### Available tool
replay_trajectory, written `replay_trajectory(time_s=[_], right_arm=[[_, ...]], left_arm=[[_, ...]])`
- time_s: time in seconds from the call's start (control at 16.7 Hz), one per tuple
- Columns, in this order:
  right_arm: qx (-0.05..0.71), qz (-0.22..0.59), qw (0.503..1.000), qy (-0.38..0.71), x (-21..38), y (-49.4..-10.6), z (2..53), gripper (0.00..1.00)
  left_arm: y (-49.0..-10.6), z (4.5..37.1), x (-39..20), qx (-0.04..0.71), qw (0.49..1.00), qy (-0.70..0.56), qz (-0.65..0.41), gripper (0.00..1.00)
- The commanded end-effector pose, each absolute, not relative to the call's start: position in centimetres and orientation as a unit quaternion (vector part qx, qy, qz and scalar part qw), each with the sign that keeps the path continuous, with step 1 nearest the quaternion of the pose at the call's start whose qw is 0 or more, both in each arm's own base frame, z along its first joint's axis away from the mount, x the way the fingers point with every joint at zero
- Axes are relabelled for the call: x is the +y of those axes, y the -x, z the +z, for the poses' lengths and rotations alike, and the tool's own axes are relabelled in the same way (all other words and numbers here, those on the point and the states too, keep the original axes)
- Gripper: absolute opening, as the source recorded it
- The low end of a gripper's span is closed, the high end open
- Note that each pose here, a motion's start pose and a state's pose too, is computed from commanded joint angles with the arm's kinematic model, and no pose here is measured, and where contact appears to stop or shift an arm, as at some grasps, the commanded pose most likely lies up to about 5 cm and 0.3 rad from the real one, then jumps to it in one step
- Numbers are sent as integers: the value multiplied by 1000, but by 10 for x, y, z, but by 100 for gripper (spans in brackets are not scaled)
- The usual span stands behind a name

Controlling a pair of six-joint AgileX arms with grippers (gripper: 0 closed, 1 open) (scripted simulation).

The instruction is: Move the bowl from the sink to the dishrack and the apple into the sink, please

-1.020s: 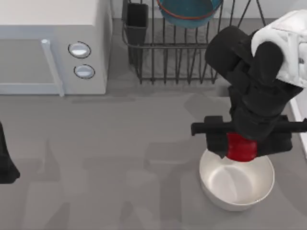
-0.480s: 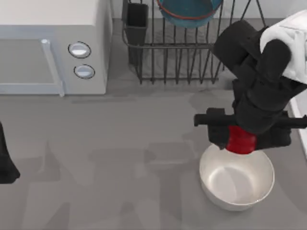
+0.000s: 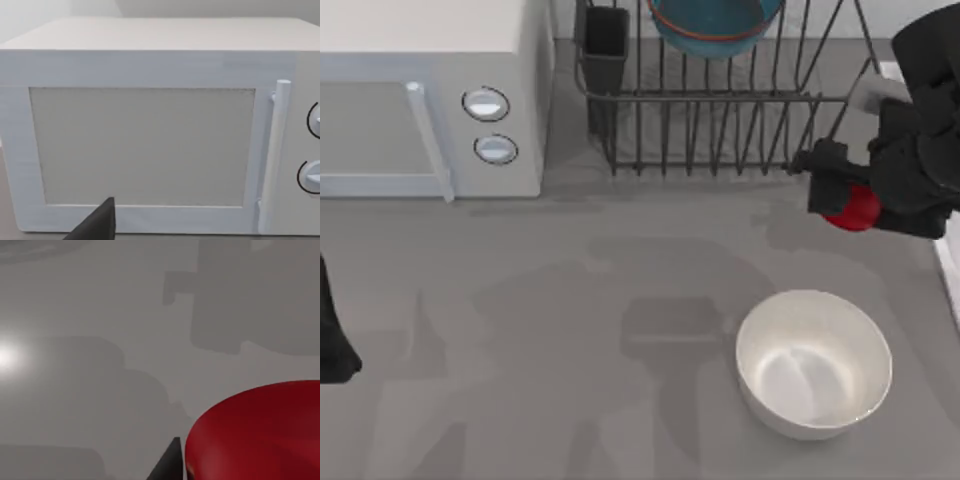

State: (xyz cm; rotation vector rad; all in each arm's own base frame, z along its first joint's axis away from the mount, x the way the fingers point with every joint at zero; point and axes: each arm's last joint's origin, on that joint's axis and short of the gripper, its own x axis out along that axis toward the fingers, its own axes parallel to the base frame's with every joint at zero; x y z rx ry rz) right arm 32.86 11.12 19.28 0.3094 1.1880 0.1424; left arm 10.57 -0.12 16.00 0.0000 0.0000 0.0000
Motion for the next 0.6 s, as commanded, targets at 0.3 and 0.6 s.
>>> replay_trajectory(time_s=[0.3,0.6], right_arm=[[401,83,894,-184,30,-350,188,0],[220,66,961,-151,-55,-336,192,0]], left_arm=[[-106,160,-1,0,1000,0,0,100],[-106,160,-1,0,1000,0,0,100]])
